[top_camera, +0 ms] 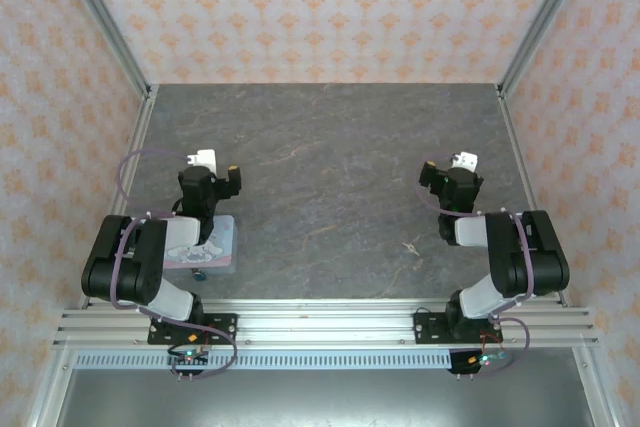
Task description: Unlock the padlock with the key
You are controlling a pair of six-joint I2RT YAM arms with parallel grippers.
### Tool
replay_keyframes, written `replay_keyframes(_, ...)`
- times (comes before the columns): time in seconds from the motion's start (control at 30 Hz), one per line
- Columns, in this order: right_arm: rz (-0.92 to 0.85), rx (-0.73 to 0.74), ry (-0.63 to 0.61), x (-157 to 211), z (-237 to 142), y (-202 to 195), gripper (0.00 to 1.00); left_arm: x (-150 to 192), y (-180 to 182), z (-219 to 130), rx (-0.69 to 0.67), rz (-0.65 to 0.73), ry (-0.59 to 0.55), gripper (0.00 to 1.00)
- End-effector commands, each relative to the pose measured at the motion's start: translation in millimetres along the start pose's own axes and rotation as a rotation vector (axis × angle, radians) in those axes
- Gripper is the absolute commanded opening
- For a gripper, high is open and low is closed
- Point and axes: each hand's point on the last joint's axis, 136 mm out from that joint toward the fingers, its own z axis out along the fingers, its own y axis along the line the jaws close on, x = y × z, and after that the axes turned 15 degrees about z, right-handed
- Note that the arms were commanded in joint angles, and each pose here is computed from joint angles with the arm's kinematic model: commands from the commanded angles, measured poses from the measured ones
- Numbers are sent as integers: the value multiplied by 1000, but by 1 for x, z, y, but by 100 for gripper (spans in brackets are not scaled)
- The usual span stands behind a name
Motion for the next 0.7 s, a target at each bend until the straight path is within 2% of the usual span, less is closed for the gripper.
replay_keyframes(0.0, -11, -3, -8, -5, 2, 1, 99, -11, 4, 1, -14, 4, -36, 100)
replay_keyframes(0.57, -10, -2, -6, -5, 2, 1, 99, -12, 5, 0, -15, 1, -40, 100)
replay_keyframes(0.67, 8, 25, -38, -16, -3, -2, 99, -24, 12, 0, -30, -3, 10, 100)
